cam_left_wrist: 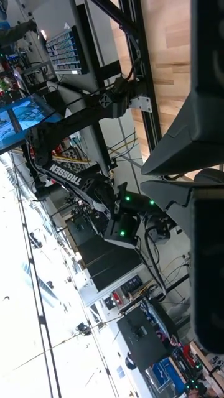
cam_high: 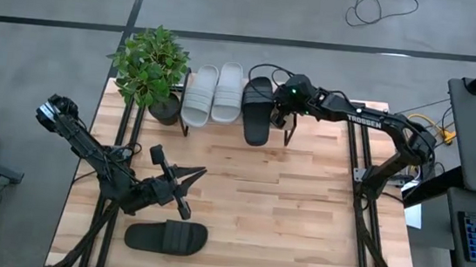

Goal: Pick and place slides into the shelf
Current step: Put the right black slipper on the shelf

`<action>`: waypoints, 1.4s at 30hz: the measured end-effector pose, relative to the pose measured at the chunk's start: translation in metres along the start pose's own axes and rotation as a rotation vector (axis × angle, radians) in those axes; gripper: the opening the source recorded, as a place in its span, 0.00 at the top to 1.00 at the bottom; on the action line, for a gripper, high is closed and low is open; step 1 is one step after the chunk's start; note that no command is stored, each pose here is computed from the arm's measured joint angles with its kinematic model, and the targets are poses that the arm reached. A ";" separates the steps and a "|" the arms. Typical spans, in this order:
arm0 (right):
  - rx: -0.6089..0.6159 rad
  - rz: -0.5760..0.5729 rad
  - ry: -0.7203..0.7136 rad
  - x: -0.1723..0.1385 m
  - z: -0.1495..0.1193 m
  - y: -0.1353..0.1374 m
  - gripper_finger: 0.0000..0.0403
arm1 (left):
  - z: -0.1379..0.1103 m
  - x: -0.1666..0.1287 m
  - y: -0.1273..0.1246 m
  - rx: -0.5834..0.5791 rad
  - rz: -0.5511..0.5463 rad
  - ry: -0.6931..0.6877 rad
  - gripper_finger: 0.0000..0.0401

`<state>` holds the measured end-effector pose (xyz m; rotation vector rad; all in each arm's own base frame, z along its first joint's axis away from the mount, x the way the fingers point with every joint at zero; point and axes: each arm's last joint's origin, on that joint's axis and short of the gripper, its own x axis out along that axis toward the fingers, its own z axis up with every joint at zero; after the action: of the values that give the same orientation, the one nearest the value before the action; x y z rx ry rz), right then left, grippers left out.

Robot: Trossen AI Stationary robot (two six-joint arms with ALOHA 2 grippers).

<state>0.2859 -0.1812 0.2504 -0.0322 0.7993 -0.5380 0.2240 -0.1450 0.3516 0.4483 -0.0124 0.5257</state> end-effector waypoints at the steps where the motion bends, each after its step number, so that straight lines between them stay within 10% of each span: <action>1: 0.000 0.002 0.008 0.000 -0.001 0.000 0.98 | 0.000 0.000 0.000 0.000 0.000 0.000 0.97; 16: -0.123 -0.008 -0.043 -0.069 0.004 -0.004 0.96 | 0.000 0.000 0.000 0.000 0.000 0.000 0.97; 24: -0.364 0.104 -0.196 -0.103 0.010 0.041 0.75 | 0.000 0.000 0.000 0.000 0.000 0.000 0.97; 33: -0.699 -0.252 -0.107 -0.085 0.015 0.079 0.57 | 0.000 0.000 0.000 0.000 0.000 0.000 0.97; 42: -0.834 -0.283 -0.139 -0.049 0.023 0.092 0.60 | 0.000 0.000 0.000 0.001 0.001 0.001 0.97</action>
<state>0.3146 -0.0827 0.2789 -0.9523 0.8404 -0.4287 0.2240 -0.1450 0.3516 0.4488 -0.0116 0.5265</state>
